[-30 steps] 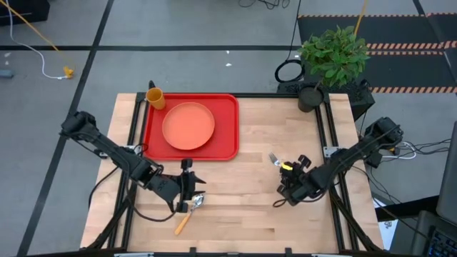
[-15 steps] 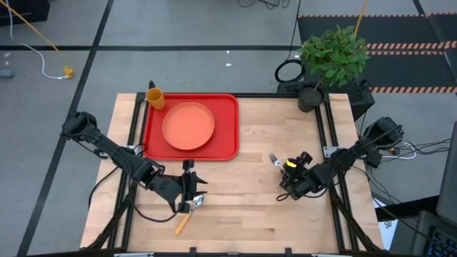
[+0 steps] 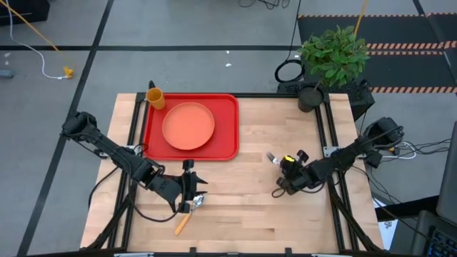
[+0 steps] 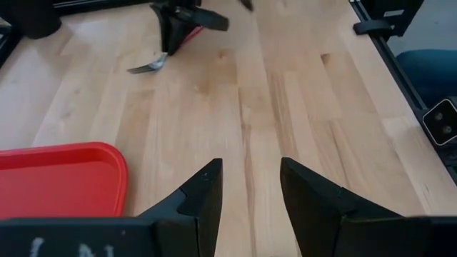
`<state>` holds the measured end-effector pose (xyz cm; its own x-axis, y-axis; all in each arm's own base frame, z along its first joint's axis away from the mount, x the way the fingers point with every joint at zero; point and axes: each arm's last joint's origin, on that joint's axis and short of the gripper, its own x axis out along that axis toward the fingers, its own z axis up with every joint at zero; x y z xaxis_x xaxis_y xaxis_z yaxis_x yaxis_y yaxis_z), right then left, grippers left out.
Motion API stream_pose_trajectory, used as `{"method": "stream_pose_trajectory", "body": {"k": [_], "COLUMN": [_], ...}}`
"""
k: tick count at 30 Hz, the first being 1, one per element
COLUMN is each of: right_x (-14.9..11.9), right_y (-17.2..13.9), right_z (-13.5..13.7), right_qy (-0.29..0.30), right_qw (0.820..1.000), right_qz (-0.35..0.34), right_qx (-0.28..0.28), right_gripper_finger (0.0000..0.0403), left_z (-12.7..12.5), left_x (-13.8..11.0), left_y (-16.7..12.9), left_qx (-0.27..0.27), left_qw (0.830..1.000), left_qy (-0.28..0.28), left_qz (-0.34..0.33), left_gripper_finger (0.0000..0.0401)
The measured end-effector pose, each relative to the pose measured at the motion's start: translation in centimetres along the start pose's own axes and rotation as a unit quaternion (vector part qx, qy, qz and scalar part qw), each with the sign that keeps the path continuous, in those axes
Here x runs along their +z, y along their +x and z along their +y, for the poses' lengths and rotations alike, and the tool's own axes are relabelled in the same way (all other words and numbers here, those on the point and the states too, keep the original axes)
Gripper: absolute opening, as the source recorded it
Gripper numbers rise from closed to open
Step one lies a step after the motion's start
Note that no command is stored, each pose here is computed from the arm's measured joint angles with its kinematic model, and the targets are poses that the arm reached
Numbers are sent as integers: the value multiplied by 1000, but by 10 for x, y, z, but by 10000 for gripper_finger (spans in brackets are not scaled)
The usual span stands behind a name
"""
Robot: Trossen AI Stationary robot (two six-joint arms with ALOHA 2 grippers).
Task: Pick and place plate/cup/fork/spoon on tray
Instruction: Put the pink fork on the red serving tray to right of the orange plate
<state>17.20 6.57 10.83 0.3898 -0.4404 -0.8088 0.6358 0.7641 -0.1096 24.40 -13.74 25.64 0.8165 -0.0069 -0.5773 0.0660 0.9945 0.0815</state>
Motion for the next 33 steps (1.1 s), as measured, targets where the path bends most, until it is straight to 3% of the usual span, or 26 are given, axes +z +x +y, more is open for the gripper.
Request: {"method": "stream_pose_trajectory", "body": {"k": [7,11,15,18,23,30,33], "right_x": [27,58,94,116,136,172,191], "right_y": [10,7,-2,-6,1,25,37], "right_z": [3,7,13,12,3,17,30], "right_qy": [14,41,28,61,122,192,196], "right_qw": [998,986,948,912,880,868,867], "right_qz": [-37,-125,-240,-316,-379,-380,-385], "right_qx": [47,107,209,253,259,255,249], "right_gripper_finger": [38,19,19,27,31,25,27], "left_z": [0,0,0,1,5,13,15], "left_x": [0,0,0,1,3,7,7], "left_y": [0,0,0,0,2,5,6], "left_qx": [0,0,0,1,7,20,22], "left_qw": [1000,1000,1000,999,999,999,999], "left_qy": [2,11,29,42,45,30,19], "left_qz": [-1,-1,-1,-3,-9,-18,-17], "left_gripper_finger": [145,145,145,145,145,145,145]}}
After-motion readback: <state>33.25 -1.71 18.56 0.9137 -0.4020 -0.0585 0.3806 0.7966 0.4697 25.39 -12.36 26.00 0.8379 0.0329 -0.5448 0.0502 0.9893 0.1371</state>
